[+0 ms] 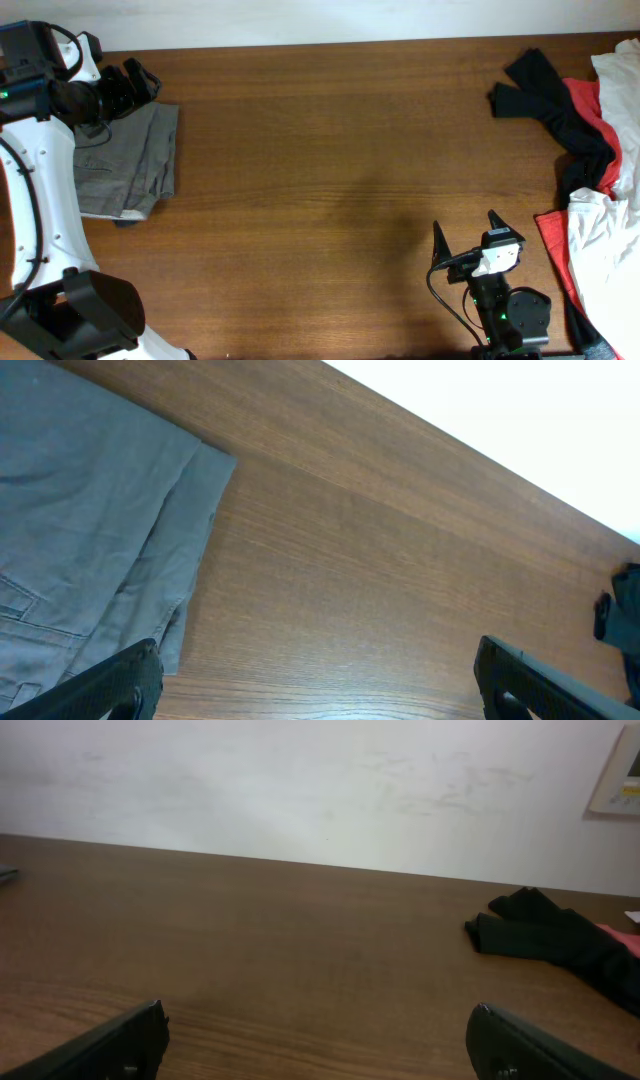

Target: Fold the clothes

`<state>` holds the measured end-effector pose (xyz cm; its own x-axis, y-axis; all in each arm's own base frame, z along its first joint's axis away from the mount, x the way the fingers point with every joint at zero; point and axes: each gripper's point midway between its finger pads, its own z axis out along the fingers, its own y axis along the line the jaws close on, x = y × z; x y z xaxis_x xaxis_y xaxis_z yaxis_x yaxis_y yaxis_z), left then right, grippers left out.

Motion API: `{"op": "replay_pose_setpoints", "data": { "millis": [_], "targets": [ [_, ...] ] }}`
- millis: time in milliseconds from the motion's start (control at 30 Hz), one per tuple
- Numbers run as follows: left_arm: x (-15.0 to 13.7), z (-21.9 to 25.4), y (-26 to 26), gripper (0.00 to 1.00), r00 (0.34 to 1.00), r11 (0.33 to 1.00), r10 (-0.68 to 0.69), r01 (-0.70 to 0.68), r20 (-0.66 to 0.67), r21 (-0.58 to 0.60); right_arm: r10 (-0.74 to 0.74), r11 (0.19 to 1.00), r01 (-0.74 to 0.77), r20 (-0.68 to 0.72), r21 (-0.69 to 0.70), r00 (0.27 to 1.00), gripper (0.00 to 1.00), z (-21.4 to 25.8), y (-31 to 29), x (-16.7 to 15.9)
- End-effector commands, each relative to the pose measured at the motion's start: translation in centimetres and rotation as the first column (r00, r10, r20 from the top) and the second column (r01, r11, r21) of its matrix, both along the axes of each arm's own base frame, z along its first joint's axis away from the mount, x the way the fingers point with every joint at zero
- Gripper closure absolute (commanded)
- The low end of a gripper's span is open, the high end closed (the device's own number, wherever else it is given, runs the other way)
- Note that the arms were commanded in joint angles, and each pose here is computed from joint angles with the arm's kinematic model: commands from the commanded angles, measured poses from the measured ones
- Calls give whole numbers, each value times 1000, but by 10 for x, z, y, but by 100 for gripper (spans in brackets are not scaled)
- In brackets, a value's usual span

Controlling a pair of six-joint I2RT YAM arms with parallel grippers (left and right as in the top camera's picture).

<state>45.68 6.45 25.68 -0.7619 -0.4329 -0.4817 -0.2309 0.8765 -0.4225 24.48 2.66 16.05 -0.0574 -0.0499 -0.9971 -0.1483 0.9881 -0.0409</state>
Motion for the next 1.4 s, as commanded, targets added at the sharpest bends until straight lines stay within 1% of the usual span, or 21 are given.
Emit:
{"op": "replay_pose_setpoints", "data": {
  "millis": [0, 1033, 1133, 1200, 1267, 1367],
  "targets": [
    [1, 1, 0, 1, 1000, 1000, -7, 7, 6, 6, -7, 1000, 7, -1, -3, 1000, 1, -2, -2, 0],
    [2, -3, -1, 1, 1000, 1000, -10, 10, -3, 4, -7, 1000, 7, -1, -3, 1000, 1, -2, -2, 0],
    [-3, 13, -3, 1, 999, 1000, -11, 11, 33, 14, -8, 1000, 8, -1, -3, 1000, 1, -2, -2, 0],
    [-13, 39, -10, 1, 996, 999, -22, 19, 89, 31, -7, 1000, 7, -1, -3, 1000, 1, -2, -2, 0],
    [-26, 71, -24, 1, 986, 998, -46, 38, 162, 52, -7, 1000, 7, -1, -3, 1000, 1, -2, -2, 0],
    [-55, 122, -60, 1, 951, 991, -122, 101, 284, 88, -7, 1000, 7, -1, -3, 1000, 1, -2, -2, 0]
  ]
}}
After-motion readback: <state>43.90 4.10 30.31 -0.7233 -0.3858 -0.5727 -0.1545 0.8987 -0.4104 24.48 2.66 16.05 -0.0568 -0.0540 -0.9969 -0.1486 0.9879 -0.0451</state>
